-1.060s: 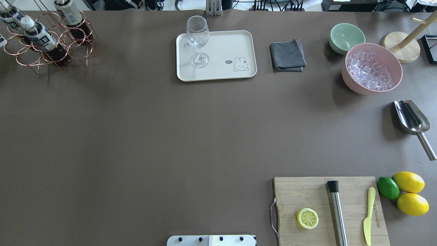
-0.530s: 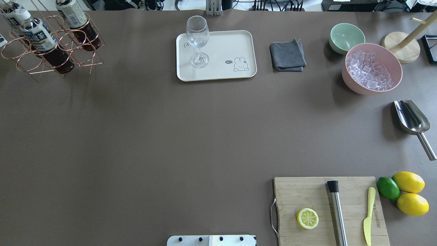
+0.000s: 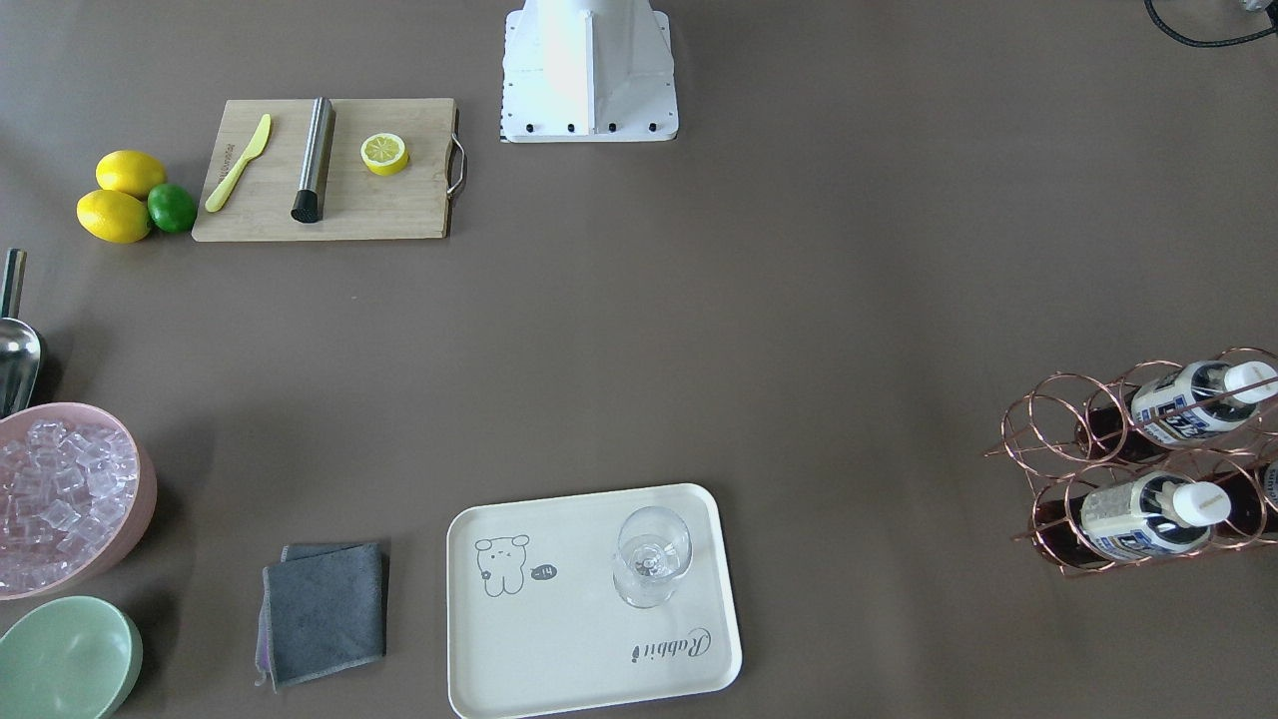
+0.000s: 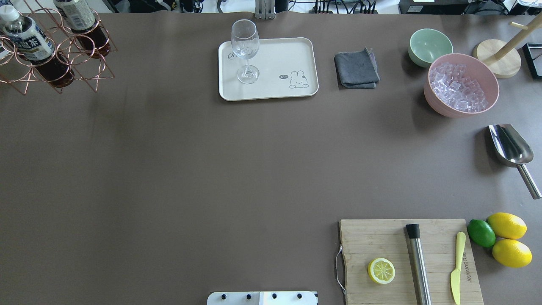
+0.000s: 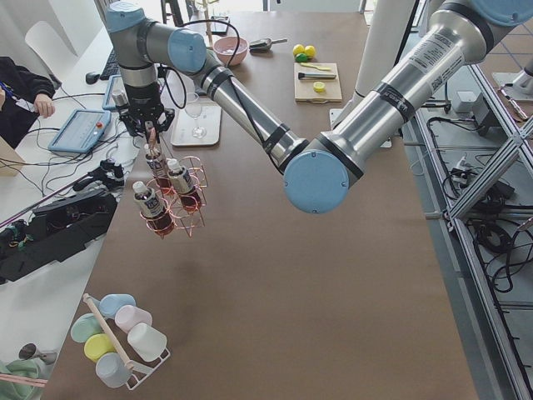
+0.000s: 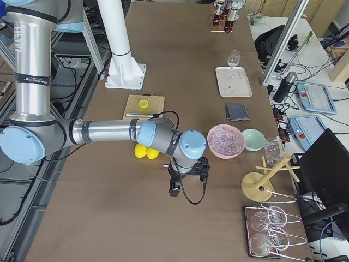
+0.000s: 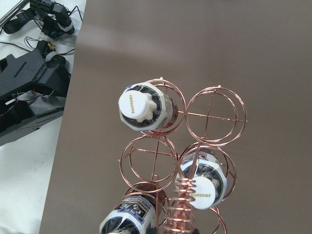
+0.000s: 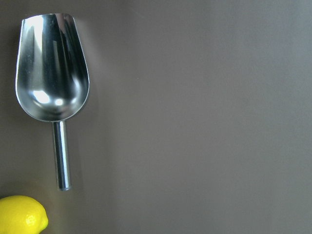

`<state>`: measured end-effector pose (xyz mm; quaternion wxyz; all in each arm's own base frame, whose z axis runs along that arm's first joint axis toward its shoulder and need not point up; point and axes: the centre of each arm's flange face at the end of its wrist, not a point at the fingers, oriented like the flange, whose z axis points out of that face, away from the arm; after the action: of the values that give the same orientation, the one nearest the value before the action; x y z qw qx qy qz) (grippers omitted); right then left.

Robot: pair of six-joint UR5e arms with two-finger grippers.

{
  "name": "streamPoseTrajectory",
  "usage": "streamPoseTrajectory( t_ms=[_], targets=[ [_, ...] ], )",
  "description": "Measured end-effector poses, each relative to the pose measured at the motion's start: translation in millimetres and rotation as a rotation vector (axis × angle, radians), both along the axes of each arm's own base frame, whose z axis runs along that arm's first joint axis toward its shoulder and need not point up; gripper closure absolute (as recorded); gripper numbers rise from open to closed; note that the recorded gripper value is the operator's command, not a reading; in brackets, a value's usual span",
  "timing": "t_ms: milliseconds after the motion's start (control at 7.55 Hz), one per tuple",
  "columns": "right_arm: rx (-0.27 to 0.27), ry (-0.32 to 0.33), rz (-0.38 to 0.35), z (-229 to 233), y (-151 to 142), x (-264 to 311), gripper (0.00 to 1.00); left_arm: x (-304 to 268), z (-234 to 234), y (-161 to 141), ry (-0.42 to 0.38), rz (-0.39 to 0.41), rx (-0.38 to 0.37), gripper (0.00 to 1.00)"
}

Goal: Take tea from basket to plate

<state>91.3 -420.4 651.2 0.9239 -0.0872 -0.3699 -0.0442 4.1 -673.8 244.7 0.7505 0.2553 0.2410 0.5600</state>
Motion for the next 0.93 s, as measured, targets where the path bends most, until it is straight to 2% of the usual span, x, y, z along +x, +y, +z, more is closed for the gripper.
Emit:
streamPoseTrajectory(
  t_ms=[530, 927],
  targets=[
    [0.0, -0.001, -0.004, 0, -1, -2, 0.0, -3, -31, 59, -0.016, -0.003, -0.082, 1.0],
    [-0.005, -0.001, -0.006, 1, 1, -3, 0.0, 24, -50, 102, 0.021, 0.026, -0.075, 1.0]
  ],
)
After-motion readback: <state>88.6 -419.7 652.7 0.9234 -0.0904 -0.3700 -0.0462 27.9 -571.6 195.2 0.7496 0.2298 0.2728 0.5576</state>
